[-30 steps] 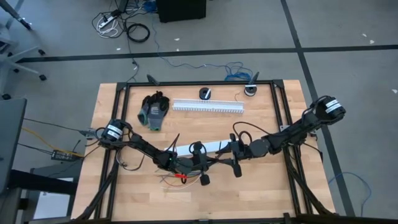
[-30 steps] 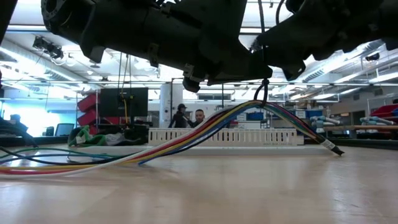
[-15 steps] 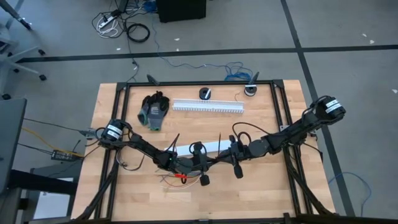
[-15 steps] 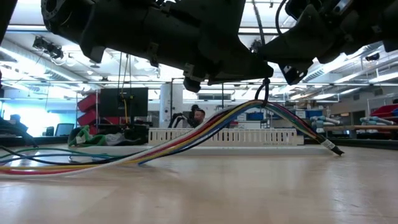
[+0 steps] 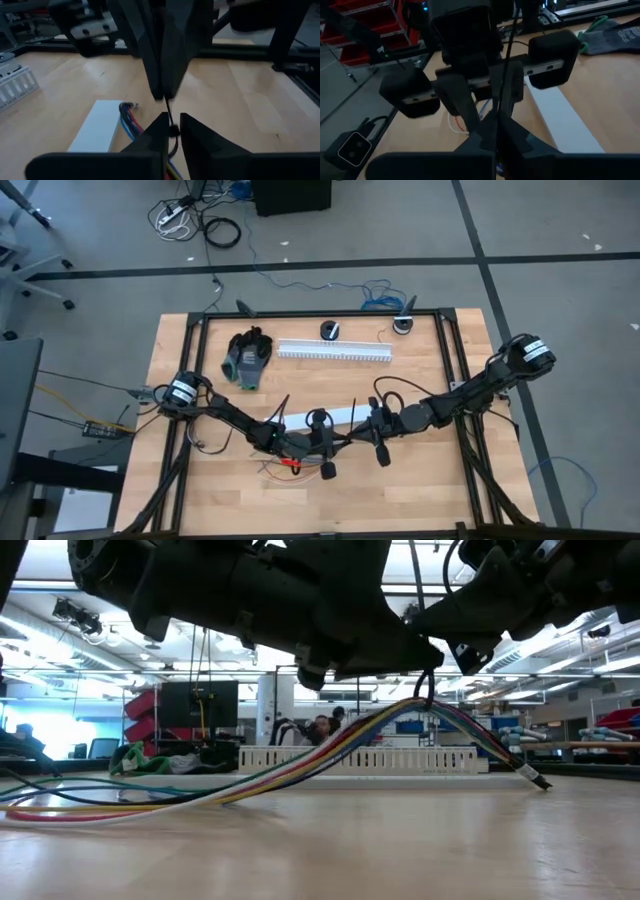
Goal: Ziptie cables
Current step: Wrap the black zip tie around the cables
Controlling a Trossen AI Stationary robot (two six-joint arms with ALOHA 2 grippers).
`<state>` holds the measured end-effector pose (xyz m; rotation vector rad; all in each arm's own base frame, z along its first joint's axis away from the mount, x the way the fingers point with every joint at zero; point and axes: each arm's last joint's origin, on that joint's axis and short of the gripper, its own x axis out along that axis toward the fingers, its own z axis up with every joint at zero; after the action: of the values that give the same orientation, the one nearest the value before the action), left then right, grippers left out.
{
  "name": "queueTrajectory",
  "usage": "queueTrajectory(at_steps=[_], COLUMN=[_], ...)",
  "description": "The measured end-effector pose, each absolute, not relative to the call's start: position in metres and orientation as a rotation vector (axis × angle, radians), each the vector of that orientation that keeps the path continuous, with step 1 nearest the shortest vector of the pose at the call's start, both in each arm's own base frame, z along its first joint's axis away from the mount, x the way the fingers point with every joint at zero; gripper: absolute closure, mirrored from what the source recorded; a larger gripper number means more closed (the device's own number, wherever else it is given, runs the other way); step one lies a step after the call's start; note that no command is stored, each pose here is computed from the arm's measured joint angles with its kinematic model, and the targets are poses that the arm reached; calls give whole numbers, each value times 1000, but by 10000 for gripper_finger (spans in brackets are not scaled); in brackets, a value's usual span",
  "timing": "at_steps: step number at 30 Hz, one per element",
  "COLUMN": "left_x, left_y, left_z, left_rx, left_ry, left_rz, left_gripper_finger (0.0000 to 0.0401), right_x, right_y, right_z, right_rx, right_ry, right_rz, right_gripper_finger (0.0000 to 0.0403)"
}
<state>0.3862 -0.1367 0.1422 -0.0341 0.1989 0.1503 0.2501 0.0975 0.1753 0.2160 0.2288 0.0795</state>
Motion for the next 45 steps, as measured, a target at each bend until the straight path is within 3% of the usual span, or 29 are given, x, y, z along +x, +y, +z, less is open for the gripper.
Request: queueTrajectory(at_steps=[18,25,45], left_x=[387,386,385], left_y=[-137,-136,-136], left_z=[144,142,138], left_rx=[-25,-35,-47], left_ry=[179,201,234], left_rz=[164,170,176], left_gripper_finger=[372,396,396], right_x=[250,250,255], right_y=[98,98,100], right_z=[177,178,189], right_rx=[230,207,173], right_ry=[221,205,131], right_rz=[83,92,108], right_gripper_finger=[403,403,402])
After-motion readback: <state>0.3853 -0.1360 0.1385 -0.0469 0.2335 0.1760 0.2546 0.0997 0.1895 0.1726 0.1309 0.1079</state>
